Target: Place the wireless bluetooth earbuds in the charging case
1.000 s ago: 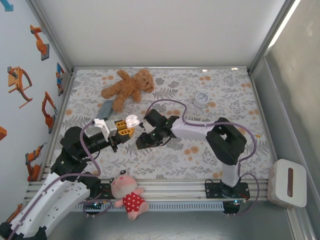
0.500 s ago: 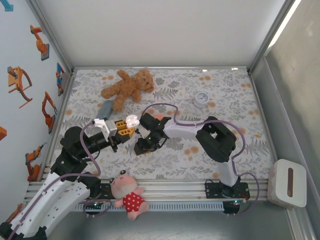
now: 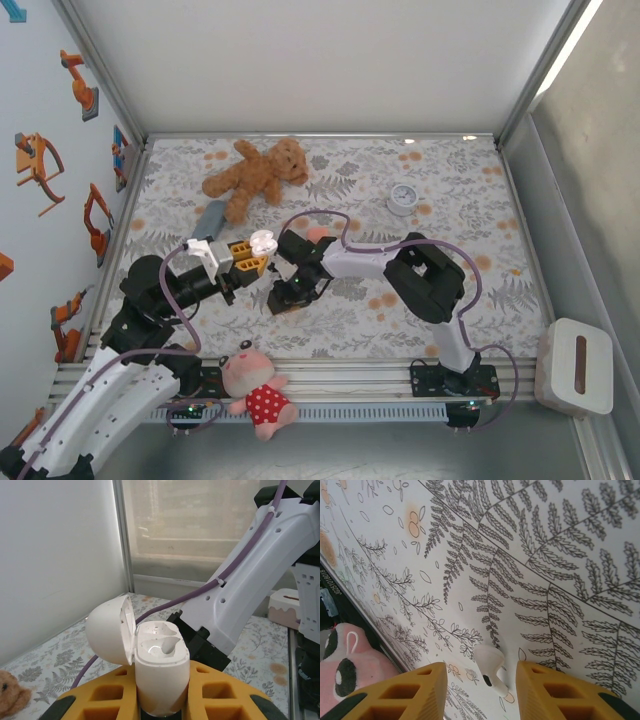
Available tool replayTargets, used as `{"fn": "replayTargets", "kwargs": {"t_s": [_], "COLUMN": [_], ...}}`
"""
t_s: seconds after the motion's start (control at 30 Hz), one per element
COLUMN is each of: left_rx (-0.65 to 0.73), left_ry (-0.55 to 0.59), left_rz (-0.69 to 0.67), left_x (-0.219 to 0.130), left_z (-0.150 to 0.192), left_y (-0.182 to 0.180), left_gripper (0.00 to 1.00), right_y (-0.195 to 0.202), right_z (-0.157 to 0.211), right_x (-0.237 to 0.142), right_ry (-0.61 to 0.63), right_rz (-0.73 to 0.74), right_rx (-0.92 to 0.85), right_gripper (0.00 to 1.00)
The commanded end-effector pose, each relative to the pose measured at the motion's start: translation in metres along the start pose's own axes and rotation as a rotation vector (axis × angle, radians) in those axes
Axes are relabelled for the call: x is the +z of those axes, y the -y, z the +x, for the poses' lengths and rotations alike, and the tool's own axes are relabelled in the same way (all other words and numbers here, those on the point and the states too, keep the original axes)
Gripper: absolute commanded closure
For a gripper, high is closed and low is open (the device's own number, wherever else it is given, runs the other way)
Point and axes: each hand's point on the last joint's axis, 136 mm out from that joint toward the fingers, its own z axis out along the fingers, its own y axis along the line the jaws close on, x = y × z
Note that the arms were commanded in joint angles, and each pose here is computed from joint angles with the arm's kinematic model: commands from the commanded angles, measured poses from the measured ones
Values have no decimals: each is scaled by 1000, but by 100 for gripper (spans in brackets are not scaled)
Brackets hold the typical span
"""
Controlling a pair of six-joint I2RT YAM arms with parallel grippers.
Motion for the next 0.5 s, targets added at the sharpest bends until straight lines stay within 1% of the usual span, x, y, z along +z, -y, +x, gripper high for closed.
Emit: {"fn": "replayTargets", "kwargs": {"t_s": [0.0,0.47], "left_rx": [23,21], "left_ry": [17,16], "left_rz": [2,0], "left_x": [-1,-2], "left_z": [-3,-3], "left_y": [2,2], "left_gripper": [100,100], "right_y": [-3,2], "right_z": [0,5], "right_x": [5,16], "right_ry": [-15,-43], "right_rz": [5,17], "right_rx": [-16,-9], "right_gripper": [62,73]}}
